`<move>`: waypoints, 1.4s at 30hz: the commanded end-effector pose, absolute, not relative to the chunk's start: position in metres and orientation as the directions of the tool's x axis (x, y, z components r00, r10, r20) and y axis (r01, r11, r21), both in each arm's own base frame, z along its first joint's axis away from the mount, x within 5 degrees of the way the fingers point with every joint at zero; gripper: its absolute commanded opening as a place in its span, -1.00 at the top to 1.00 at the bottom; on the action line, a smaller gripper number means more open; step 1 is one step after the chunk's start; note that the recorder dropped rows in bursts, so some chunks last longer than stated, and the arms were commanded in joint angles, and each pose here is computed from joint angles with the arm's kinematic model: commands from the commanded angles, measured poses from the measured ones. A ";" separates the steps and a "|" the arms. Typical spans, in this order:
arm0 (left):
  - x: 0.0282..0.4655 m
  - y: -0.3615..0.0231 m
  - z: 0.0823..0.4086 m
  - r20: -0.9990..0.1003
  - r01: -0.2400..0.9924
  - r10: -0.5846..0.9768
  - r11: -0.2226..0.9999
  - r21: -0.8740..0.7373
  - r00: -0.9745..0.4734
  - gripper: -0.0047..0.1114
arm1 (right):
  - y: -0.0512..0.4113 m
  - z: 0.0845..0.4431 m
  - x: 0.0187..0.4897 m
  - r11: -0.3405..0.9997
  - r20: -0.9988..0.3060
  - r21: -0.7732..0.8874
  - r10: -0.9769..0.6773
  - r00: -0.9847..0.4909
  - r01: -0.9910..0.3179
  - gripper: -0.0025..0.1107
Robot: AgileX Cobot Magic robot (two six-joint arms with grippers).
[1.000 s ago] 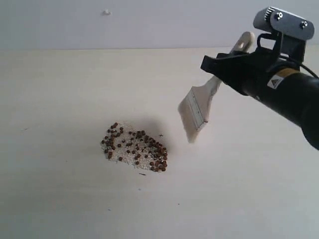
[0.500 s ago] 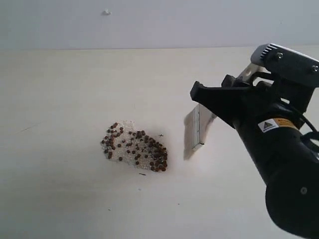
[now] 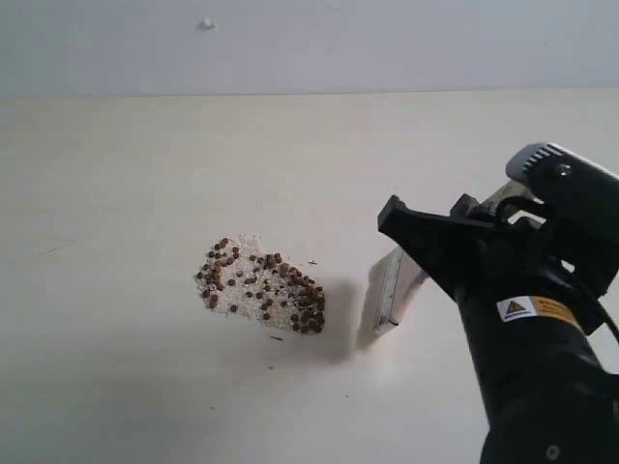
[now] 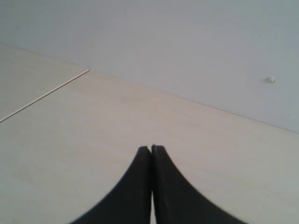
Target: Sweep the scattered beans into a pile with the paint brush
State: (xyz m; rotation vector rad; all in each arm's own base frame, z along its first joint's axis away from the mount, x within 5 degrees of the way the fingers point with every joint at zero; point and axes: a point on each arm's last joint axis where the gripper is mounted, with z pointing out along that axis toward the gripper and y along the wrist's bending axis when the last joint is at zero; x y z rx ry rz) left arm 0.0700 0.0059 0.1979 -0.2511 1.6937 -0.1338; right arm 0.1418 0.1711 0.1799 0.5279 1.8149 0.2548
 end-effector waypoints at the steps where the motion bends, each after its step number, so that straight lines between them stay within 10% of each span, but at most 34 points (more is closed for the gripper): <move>1: 0.069 0.006 0.197 -0.962 -0.094 -0.246 0.967 -0.236 -0.119 0.92 | 0.186 0.167 0.142 0.884 -0.862 0.407 0.455 -0.225 0.229 0.96; 42: 0.069 0.006 0.197 -0.962 -0.094 -0.246 0.967 -0.236 -0.119 0.92 | 0.239 0.162 0.158 0.905 -0.879 0.394 0.422 -0.222 0.162 0.96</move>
